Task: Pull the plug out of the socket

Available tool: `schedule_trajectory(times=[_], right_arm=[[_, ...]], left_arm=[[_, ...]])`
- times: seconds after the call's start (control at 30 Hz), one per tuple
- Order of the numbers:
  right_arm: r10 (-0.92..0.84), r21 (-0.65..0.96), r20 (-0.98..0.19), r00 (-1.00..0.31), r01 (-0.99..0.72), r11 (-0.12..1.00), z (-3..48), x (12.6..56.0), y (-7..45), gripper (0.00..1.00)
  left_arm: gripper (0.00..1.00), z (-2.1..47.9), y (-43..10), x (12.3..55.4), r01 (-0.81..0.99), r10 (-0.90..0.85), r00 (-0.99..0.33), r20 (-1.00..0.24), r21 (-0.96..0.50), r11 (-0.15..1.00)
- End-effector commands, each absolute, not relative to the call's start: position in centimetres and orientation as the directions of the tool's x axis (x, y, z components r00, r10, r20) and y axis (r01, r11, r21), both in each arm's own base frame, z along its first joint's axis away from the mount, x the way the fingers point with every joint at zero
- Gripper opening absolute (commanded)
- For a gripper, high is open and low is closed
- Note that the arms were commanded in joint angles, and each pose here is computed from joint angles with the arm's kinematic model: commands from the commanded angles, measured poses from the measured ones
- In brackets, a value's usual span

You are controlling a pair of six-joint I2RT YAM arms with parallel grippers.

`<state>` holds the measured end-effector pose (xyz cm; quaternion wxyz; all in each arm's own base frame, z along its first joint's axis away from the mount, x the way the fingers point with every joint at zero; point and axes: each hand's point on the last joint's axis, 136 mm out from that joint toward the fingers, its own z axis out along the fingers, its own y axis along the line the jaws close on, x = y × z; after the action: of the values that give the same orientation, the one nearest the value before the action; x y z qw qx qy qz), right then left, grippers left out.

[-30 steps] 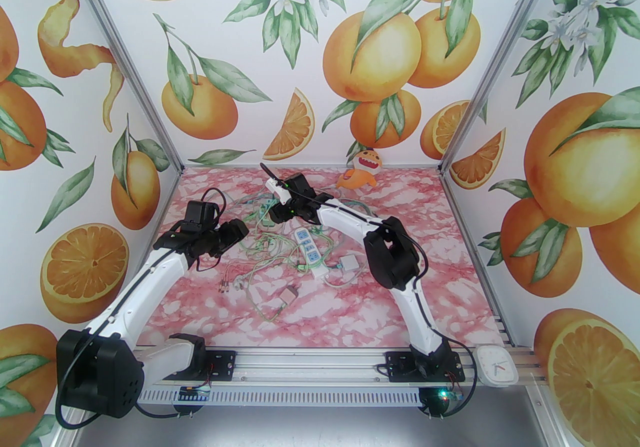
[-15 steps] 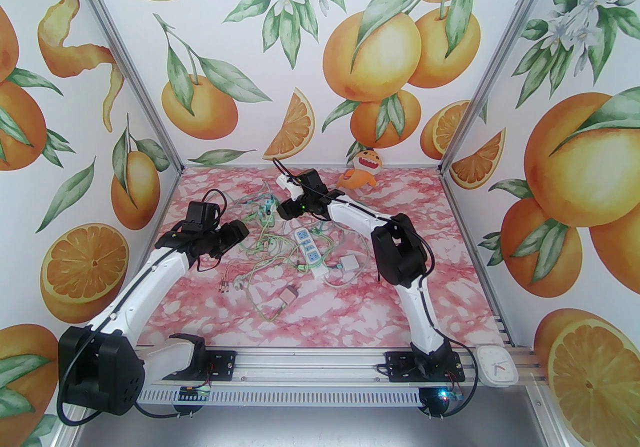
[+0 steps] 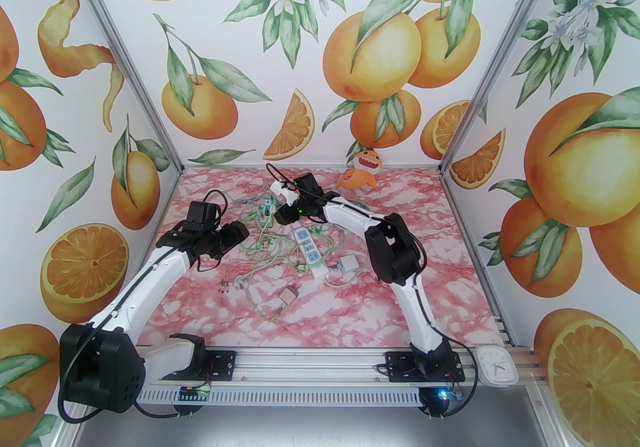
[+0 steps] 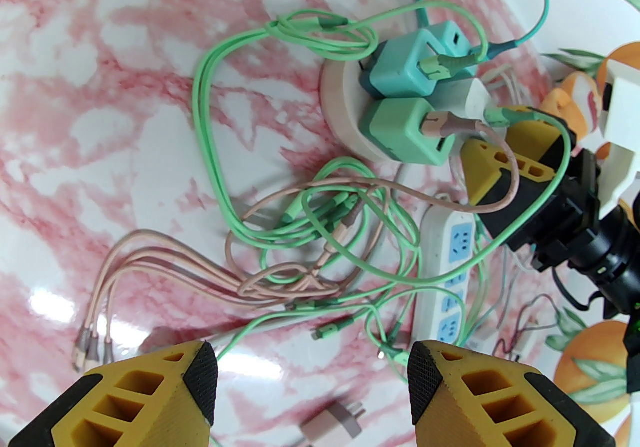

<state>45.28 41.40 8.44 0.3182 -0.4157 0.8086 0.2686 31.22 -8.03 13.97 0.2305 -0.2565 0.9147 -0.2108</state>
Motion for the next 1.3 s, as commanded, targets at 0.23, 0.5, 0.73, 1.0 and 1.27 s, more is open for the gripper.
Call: schedule_trajectory(times=[0.23, 0.5, 0.73, 1.0, 1.27], right_arm=[[-0.541, 0.133, -0.732, -0.413, -0.866, 0.481, 9.3, 40.5, 44.2, 0.46], [-0.544, 0.125, -0.725, -0.421, -0.858, 0.498, 8.5, 40.5, 45.7, 0.4], [-0.523, 0.096, -0.755, -0.396, -0.856, 0.509, 8.5, 40.8, 47.0, 0.48], [-0.511, 0.097, -0.762, -0.398, -0.85, 0.517, 8.7, 40.8, 47.1, 0.32], [-0.496, 0.093, -0.775, -0.392, -0.847, 0.524, 9.8, 39.7, 47.0, 0.31]], left_arm=[[0.64, 13.4, -9.0, 32.7, -0.34, -0.548, -0.779, -0.306, -0.529, 0.778], [0.61, 12.8, -7.7, 33.9, -0.35, -0.57, -0.77, -0.286, -0.559, 0.752], [0.6, 12.5, -7.5, 34.5, -0.348, -0.571, -0.773, -0.275, -0.569, 0.745], [0.56, 10.8, -7.4, 35.3, -0.362, -0.584, -0.777, -0.235, -0.592, 0.72], [0.54, 9.8, -6.6, 37.4, -0.364, -0.607, -0.758, -0.237, -0.619, 0.696]])
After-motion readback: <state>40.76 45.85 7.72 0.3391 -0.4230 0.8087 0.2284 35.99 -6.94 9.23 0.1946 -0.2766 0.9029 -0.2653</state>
